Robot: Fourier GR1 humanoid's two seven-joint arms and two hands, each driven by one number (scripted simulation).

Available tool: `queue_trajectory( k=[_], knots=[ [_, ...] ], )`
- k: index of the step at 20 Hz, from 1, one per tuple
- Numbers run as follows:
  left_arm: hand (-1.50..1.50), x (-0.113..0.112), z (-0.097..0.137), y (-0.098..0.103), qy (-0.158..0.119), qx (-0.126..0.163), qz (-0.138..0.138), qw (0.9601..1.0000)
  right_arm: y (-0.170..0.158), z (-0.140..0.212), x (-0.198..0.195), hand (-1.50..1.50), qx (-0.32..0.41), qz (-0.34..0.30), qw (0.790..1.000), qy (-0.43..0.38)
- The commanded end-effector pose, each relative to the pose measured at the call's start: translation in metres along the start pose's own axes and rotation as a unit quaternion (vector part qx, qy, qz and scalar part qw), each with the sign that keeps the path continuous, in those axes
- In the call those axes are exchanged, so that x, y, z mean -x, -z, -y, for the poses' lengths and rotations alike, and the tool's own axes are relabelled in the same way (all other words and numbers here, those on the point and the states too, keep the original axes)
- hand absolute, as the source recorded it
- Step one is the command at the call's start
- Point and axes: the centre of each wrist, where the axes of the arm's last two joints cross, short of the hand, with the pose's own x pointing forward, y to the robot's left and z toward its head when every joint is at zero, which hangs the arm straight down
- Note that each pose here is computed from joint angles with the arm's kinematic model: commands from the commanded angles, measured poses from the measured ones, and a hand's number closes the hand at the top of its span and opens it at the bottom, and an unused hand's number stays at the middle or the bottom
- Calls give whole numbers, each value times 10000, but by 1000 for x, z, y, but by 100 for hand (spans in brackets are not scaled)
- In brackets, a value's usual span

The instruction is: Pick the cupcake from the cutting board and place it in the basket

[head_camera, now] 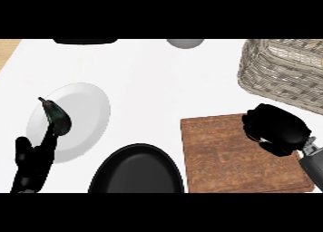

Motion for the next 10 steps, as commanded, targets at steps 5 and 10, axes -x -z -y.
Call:
queue_trajectory(
  k=[5,10],
  knots=[
    [0,16,17,-4,-134,262,-461,9985,50,-13,-21,150,-228,-2331,9581,1650],
    [0,18,8,-8,-46,251,-487,9985,92,17,-37,150,181,-4078,8774,2521]
  ],
)
